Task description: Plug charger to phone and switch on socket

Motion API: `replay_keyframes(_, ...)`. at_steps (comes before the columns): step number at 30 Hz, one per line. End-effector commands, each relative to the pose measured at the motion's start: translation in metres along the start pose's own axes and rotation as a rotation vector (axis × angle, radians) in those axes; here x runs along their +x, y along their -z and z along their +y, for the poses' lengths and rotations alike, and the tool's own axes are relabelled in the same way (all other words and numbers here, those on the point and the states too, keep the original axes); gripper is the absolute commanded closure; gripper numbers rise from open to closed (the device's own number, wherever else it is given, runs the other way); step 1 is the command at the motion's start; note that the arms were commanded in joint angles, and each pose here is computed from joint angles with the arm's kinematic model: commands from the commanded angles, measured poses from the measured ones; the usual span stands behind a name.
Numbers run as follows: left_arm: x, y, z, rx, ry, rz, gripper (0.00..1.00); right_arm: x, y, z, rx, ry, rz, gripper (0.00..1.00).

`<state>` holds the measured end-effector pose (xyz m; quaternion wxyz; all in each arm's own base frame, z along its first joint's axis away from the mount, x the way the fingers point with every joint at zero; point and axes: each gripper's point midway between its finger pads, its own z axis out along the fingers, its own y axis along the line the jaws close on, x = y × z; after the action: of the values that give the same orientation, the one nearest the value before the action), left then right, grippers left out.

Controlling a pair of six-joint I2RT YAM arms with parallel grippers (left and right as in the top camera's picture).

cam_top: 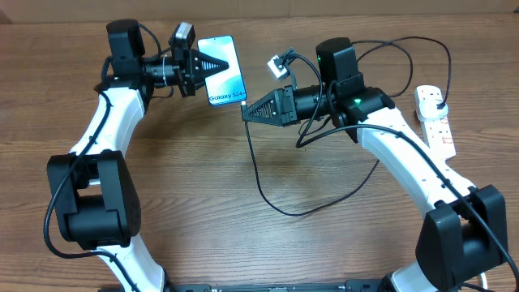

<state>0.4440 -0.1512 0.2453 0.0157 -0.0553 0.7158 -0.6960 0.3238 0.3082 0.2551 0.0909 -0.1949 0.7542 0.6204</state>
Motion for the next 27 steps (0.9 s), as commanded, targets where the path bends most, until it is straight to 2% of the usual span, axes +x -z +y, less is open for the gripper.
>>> replay_keyframes(1, 0.003, -0.001, -0.026, 0.007, -0.009, 0.002, 0.96, 0.005, -0.008, 0.003, -0.004, 0.004, 0.017, 0.96)
replay_keyframes(9, 0.005, -0.015, -0.046, 0.020, -0.062, 0.030, 0.96, 0.000, -0.010, -0.002, 0.029, -0.005, -0.007, 0.96)
replay_keyframes(21, 0.013, -0.019, -0.062, 0.037, -0.249, 0.073, 0.96, -0.001, -0.009, -0.001, 0.027, 0.000, -0.010, 0.96)
replay_keyframes(27, 0.015, -0.019, -0.063, 0.040, -0.296, 0.083, 0.96, -0.005, -0.010, 0.002, 0.020, 0.033, -0.021, 0.96)
